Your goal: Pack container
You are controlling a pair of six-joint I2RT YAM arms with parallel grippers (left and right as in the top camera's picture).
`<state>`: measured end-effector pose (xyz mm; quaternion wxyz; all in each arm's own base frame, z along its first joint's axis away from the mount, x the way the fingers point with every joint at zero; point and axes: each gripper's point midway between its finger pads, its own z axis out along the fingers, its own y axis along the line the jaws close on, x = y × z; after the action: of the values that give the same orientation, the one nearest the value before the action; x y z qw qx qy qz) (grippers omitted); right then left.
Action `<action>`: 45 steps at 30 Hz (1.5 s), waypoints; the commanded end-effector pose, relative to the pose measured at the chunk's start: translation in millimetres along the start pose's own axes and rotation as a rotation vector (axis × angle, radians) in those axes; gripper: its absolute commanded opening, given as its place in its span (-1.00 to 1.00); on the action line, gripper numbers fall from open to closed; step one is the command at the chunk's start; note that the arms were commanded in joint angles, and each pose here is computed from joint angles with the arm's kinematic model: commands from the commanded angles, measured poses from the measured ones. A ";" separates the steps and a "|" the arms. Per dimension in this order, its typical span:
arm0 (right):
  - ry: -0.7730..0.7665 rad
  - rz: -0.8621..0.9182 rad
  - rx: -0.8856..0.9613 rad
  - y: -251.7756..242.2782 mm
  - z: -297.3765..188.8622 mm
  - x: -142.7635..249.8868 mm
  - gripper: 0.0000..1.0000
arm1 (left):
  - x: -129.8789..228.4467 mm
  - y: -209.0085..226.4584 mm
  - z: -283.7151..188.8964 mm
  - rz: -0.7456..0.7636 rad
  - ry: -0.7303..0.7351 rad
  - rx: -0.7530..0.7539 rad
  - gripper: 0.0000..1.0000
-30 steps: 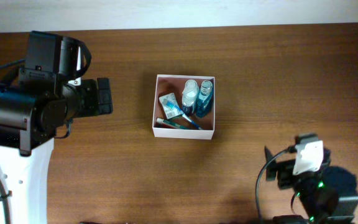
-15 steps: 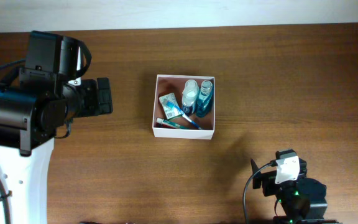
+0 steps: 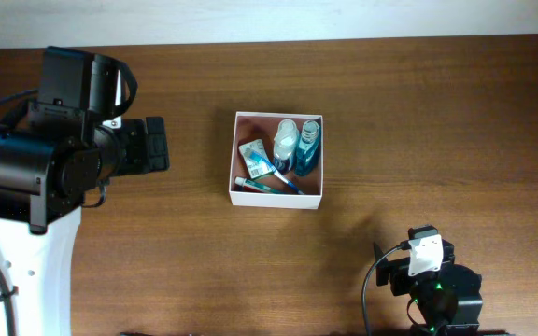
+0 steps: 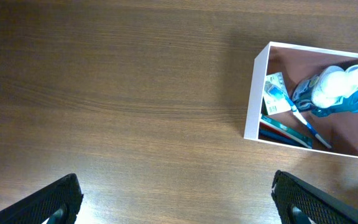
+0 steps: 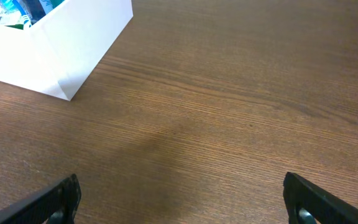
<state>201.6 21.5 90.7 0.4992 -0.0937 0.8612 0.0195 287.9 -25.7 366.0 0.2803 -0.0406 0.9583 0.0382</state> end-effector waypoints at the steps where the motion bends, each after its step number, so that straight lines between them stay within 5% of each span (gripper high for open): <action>1: -0.009 0.001 0.002 -0.7 0.2 -0.3 0.98 | -2.1 3.3 -4.8 0.006 -0.019 -0.007 0.99; 20: -0.009 0.001 0.002 -0.7 0.2 -0.3 0.98 | -0.6 7.6 -10.2 0.003 -0.036 -0.019 0.99; 23: -0.009 0.001 0.002 -0.7 0.2 -0.3 0.98 | -13.3 16.7 -18.5 -0.016 -0.130 -0.053 0.99; 29: -0.009 0.001 0.002 -0.7 0.2 -0.3 0.98 | -36.4 -0.2 -19.8 -0.030 -0.371 0.128 0.99; 45: -0.009 0.001 0.002 -0.7 0.2 -0.3 0.98 | 122.4 29.5 85.1 -0.115 -0.448 0.118 0.99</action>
<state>202.0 21.5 91.7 0.5015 -0.0936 0.8599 0.0194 237.9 7.2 247.0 0.4827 -0.0793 0.8719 -0.0220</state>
